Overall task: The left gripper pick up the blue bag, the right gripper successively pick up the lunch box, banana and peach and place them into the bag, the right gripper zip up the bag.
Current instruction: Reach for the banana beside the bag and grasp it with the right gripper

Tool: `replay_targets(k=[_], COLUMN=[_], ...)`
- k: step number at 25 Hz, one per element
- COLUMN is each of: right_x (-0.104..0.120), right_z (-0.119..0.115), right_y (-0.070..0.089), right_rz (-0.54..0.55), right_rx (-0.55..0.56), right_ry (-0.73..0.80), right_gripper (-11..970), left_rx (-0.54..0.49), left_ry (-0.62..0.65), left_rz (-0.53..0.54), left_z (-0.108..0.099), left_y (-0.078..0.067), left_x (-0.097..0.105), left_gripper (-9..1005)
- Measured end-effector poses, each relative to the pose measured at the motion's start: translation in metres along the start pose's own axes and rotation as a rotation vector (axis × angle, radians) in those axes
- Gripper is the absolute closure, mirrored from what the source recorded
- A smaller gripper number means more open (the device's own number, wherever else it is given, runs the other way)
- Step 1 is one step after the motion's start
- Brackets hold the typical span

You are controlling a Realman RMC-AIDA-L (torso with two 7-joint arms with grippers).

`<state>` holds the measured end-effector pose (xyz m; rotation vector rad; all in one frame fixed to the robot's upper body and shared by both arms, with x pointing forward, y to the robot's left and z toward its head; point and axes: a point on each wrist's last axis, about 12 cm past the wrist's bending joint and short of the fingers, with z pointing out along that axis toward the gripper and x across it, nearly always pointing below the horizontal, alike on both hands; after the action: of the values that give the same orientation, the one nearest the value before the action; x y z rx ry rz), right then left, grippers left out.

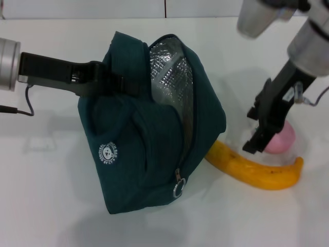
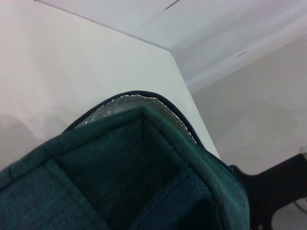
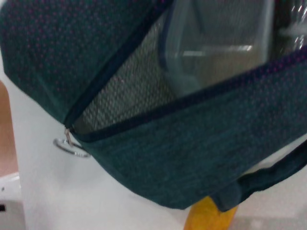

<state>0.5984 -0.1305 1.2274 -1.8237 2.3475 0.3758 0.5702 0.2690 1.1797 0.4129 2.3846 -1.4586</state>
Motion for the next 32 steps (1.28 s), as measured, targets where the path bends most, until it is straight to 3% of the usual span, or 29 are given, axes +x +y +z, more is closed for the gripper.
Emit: replay_targets(k=[10, 32], right_x=[-0.006, -0.005], right_z=[0.036, 0.066], right_y=[0.003, 0.004], right_rz=[-0.02, 0.019], right_rx=[0.012, -0.04], right_ry=[0.059, 0.073], right_gripper=[104, 105], left_rx=[0.003, 0.004], left_ry=[-0.003, -0.005], left_rz=[-0.01, 0.0], left_z=[0.001, 0.003], left_y=[0.003, 0.002], left_x=[0.001, -0.002], left_gripper=[960, 960])
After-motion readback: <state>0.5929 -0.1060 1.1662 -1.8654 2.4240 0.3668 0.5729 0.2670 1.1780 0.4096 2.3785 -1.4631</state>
